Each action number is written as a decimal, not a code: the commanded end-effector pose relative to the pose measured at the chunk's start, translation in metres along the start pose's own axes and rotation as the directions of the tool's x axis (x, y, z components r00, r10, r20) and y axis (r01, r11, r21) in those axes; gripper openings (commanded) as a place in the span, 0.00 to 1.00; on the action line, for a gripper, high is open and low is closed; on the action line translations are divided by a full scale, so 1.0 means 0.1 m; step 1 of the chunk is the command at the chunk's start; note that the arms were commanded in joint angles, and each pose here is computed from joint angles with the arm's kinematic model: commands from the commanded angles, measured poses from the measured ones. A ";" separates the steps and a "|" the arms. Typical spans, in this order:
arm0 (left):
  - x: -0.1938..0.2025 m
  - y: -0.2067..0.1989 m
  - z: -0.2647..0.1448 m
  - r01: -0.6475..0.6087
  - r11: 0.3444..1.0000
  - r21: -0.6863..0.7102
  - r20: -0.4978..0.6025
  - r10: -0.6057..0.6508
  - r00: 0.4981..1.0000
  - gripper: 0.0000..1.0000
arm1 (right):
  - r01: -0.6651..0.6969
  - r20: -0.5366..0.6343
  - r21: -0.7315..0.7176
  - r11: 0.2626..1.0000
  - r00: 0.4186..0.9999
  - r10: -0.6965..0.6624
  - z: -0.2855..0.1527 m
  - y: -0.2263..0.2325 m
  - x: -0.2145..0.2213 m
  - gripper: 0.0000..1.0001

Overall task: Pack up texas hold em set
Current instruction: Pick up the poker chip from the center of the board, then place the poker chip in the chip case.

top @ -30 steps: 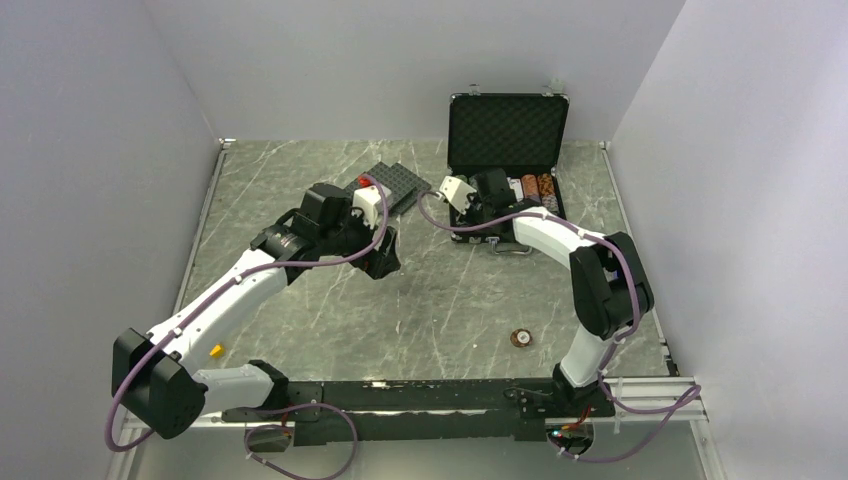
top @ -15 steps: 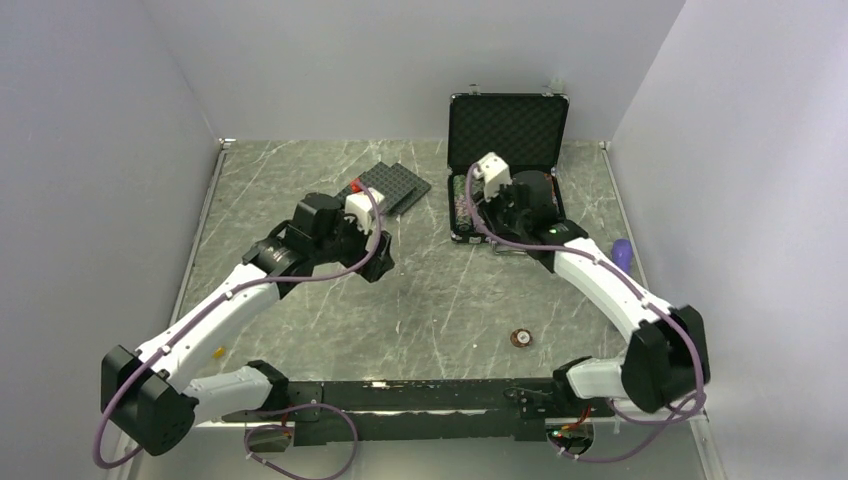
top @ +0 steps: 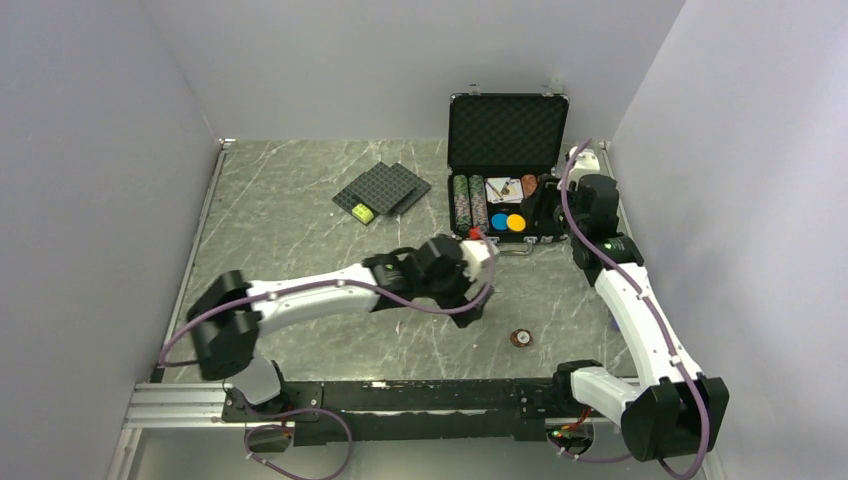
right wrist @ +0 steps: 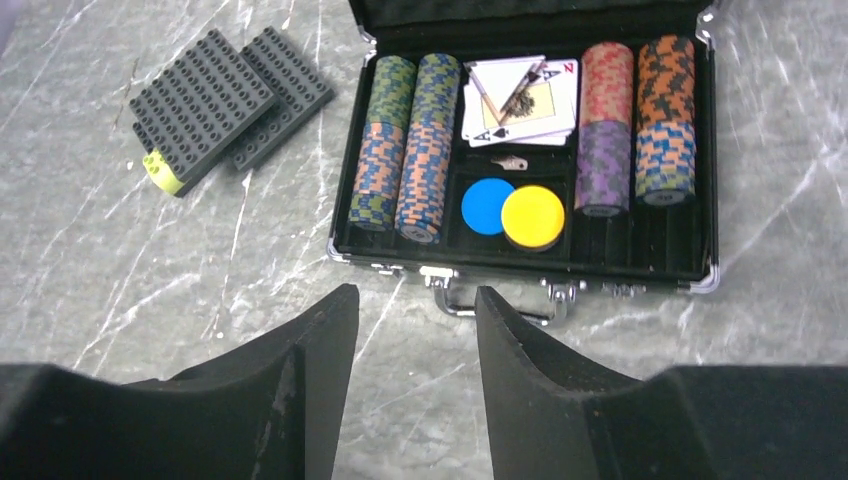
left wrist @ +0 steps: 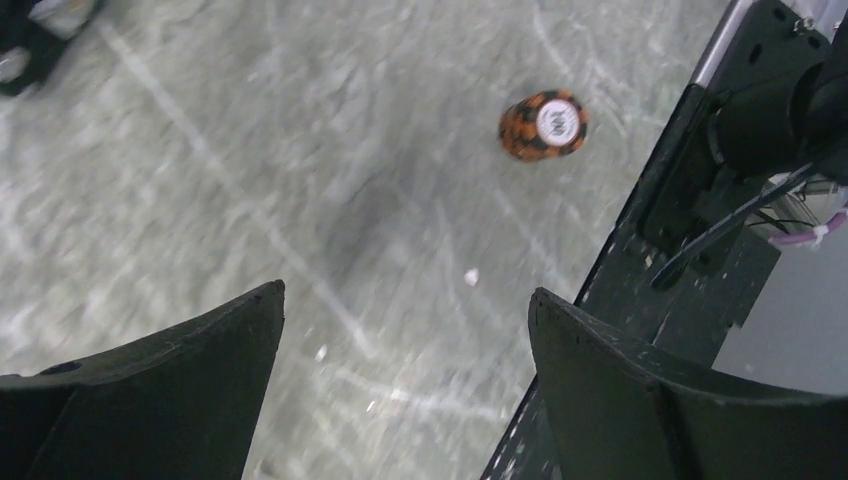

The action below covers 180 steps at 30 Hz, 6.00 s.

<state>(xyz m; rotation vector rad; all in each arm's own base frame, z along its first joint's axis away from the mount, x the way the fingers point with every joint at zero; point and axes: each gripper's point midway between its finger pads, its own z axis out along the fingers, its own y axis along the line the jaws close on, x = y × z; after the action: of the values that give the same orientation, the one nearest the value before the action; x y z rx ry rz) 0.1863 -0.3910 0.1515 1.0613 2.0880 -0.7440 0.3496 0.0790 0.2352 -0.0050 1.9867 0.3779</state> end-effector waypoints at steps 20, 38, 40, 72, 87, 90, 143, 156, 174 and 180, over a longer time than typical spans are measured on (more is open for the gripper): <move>0.15 -1.07 1.44 -0.104 0.981 0.164 -0.137 0.127 0.982 0.97 | -0.060 0.168 0.086 0.994 0.985 0.045 -0.69 0.00 -0.48 0.66; 0.41 -0.92 1.71 -0.172 0.979 0.111 -0.200 0.192 0.961 0.83 | -0.053 0.165 0.073 0.996 0.985 0.040 -0.69 0.02 -0.44 0.66; 0.47 -0.89 1.71 -0.182 0.978 0.098 -0.214 0.199 0.956 0.80 | -0.051 0.167 0.075 0.996 0.985 0.038 -0.70 0.02 -0.45 0.66; 0.82 -0.86 1.65 -0.294 0.953 0.078 -0.258 0.304 0.917 0.00 | -0.048 0.184 0.110 0.993 0.983 0.028 -0.75 -0.05 -0.43 0.66; -0.17 -0.38 0.19 -0.330 0.943 0.041 -0.146 0.332 0.932 0.00 | -0.127 0.115 0.006 0.992 0.985 0.126 -0.55 0.10 -0.44 0.66; -0.14 -0.10 -0.21 -0.308 0.951 -0.006 -0.121 0.305 0.945 0.00 | -0.169 0.035 -0.102 0.980 0.984 0.174 -0.38 0.27 -0.31 0.65; 0.38 0.22 -0.88 -0.389 0.918 0.074 0.027 0.388 0.921 0.00 | -0.632 -0.698 -0.624 0.459 0.716 0.037 -0.79 2.60 1.69 0.37; 0.32 0.26 -0.91 -0.371 0.928 0.030 0.038 0.369 0.928 0.67 | -0.608 -0.668 -0.613 0.503 0.740 0.081 -0.73 2.51 1.65 0.00; -0.07 0.99 -1.39 -0.107 0.966 -0.235 0.160 0.147 0.976 0.99 | -0.603 0.085 0.219 0.767 0.795 0.601 0.22 -0.47 0.39 0.00; -0.05 1.01 -1.39 -0.098 0.965 -0.242 0.156 0.139 0.978 0.99 | -0.661 0.257 0.389 0.642 0.747 0.614 0.48 -1.18 0.31 0.00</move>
<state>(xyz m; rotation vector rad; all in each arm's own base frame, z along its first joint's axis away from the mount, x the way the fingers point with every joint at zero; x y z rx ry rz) 0.2245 -0.2386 0.2019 1.0071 1.9225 -0.4899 0.3709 0.0315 0.1547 0.8863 1.9963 0.5068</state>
